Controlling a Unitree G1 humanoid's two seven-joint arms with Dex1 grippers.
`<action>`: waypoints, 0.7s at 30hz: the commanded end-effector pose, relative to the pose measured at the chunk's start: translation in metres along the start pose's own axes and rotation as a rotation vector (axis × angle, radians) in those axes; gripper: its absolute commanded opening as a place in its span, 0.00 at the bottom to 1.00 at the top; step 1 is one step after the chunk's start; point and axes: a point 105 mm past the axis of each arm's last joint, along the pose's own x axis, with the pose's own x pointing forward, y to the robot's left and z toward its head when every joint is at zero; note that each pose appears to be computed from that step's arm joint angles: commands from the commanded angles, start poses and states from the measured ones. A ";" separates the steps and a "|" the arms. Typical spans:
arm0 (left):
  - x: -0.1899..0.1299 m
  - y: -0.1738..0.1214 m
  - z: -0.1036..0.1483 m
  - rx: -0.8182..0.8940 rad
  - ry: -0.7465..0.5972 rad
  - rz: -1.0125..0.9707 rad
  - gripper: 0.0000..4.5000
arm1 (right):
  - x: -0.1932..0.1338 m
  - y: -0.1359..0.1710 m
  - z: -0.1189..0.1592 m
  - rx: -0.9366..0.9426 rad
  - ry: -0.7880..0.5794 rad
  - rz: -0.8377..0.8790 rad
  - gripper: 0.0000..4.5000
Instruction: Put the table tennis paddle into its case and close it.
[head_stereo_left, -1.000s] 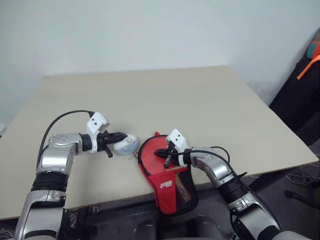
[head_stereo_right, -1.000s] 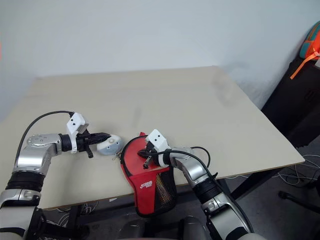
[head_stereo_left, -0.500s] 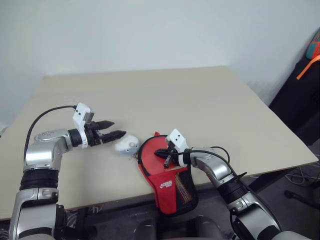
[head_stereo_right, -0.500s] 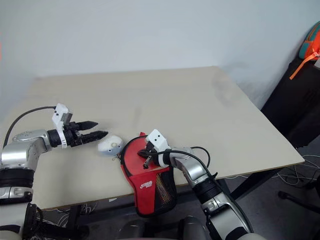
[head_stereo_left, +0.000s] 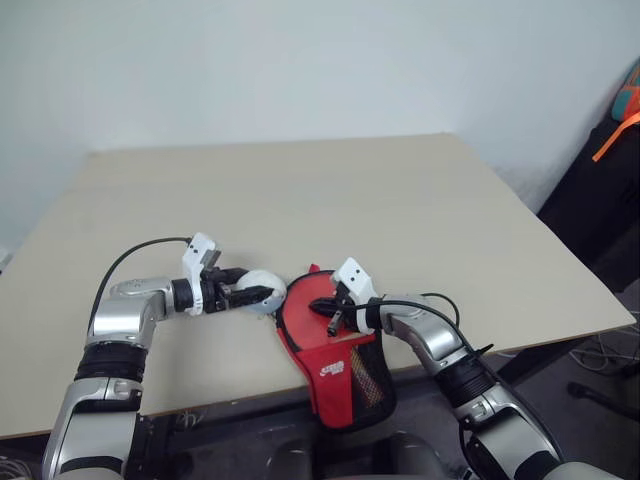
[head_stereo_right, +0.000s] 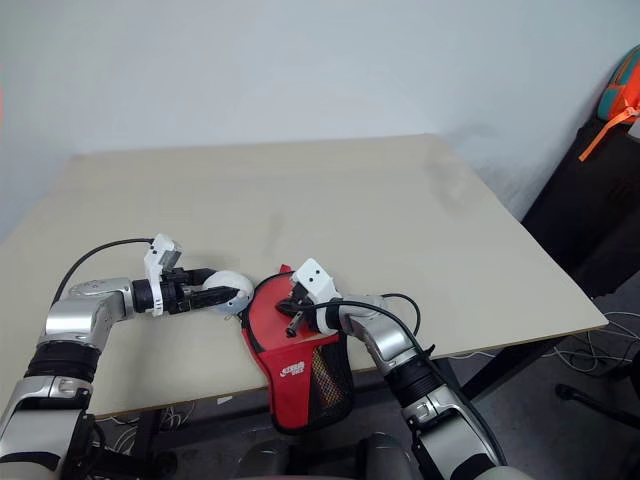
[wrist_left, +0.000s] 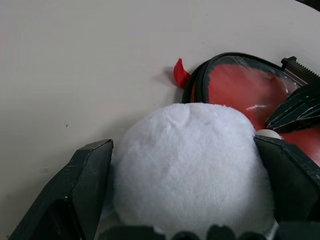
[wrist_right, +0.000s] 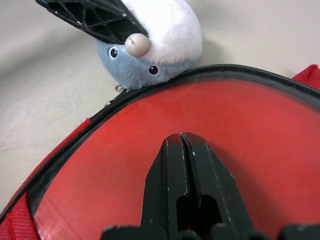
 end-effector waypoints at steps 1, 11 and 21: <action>0.005 -0.003 -0.002 0.007 0.033 -0.020 0.99 | 0.000 -0.001 -0.004 0.011 0.012 -0.011 0.00; 0.004 -0.008 -0.016 -0.046 0.107 -0.064 0.38 | 0.002 -0.001 -0.003 0.016 0.013 -0.009 0.00; 0.002 0.000 -0.003 0.008 0.098 -0.019 0.13 | 0.004 0.000 -0.017 0.009 0.089 0.000 0.00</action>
